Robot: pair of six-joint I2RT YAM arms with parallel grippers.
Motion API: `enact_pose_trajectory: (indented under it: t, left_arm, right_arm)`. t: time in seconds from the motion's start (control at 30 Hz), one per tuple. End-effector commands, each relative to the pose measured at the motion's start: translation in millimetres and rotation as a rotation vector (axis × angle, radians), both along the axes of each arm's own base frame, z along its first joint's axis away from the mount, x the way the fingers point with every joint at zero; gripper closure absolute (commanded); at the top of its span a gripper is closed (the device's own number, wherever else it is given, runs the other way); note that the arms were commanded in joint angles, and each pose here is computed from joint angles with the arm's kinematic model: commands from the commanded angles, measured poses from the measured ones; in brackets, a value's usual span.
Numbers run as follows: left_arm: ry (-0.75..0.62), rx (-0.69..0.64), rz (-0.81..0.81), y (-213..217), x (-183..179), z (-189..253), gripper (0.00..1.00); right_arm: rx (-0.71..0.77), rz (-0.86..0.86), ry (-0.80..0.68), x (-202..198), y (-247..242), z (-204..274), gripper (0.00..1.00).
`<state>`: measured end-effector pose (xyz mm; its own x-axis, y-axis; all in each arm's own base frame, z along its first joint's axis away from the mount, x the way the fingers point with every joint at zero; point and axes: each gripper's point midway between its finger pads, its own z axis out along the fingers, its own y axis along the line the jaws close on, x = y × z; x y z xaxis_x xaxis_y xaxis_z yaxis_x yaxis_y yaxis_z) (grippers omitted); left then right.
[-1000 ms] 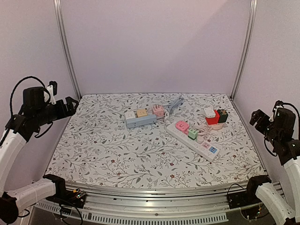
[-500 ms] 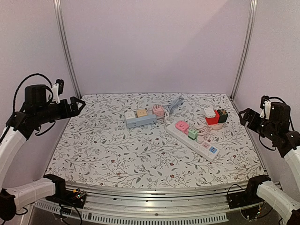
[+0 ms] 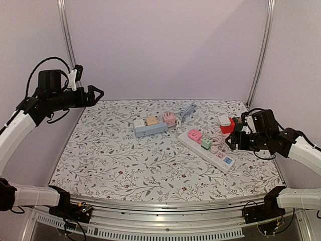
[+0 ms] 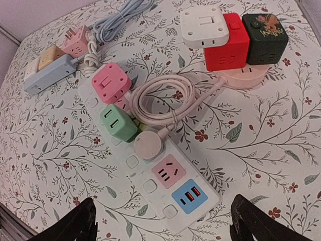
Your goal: Pull the plug off the socket
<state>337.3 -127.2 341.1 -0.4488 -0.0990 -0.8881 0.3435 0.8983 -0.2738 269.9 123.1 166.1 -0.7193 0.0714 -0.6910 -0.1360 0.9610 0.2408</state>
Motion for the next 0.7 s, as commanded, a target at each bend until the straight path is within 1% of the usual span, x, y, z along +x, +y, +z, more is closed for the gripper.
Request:
enact_pose_trajectory:
  t: [0.0,0.07,0.13,0.27,0.37,0.5,0.67]
  left_arm:
    - [0.071,0.078,0.008,5.4,1.9,-36.0,0.0]
    - [0.073,0.101,0.036,12.3,-0.6,-38.5,0.0]
    - [0.05,0.097,0.045,14.9,-3.3,-31.6,0.01]
    - [0.007,0.087,0.052,17.3,-8.4,-22.4,0.0]
    - [-0.012,0.092,0.079,23.0,-10.5,-19.9,0.0]
    - [-0.028,0.091,0.095,26.0,-12.3,-17.1,0.0]
    - [-0.034,0.091,0.105,28.0,-12.1,-17.5,0.0]
  right_arm:
    - [0.02,0.016,0.056,-2.4,8.1,-25.0,0.07]
    - [0.028,0.016,0.071,-2.1,10.3,-33.9,0.04]
    - [0.022,0.017,0.107,-1.1,12.7,-45.6,0.03]
    - [-0.007,0.011,0.175,5.4,15.8,-70.5,0.03]
    - [0.016,0.034,0.206,8.5,21.0,-80.1,0.04]
    - [0.058,0.028,0.236,20.3,15.4,-92.9,0.06]
    - [0.052,0.03,0.295,26.4,12.5,-112.7,0.08]
